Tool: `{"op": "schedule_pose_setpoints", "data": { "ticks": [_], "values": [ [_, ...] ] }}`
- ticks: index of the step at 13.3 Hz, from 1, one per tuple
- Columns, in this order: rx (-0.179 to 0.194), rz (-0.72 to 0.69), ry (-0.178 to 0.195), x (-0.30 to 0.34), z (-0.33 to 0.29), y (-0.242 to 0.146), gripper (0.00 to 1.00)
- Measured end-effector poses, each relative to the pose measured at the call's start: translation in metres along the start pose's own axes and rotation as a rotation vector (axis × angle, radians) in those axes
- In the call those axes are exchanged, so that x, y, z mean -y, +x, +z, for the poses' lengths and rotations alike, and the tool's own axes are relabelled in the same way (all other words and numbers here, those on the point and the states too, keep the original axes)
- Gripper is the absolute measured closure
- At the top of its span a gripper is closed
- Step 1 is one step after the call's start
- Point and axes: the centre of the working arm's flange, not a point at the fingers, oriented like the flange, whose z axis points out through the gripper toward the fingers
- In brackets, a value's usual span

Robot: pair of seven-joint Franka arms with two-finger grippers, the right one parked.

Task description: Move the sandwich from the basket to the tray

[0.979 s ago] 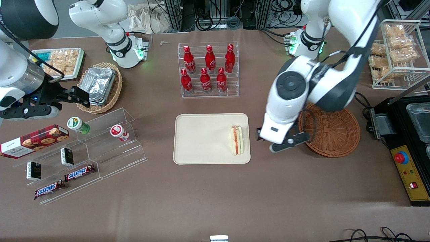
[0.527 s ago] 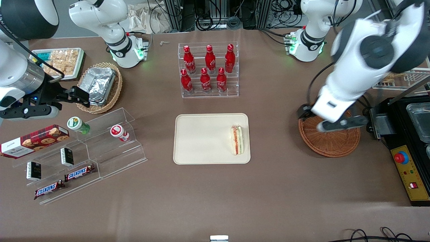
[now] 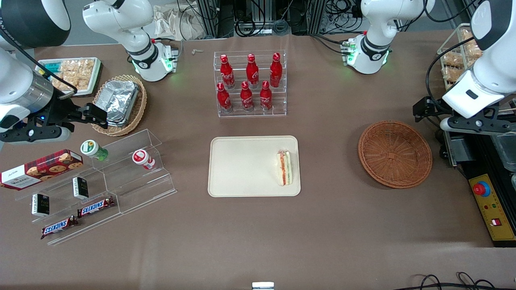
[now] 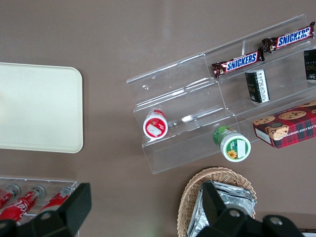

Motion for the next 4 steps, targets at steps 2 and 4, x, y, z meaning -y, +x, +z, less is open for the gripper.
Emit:
{"op": "schedule_pose_setpoints", "data": {
  "ticks": [2,4],
  "values": [
    [0.008,0.041,0.029,0.007,0.002,0.012,0.00],
    [0.035,0.057,0.024,0.034,0.011,0.015,0.00]
  ]
}}
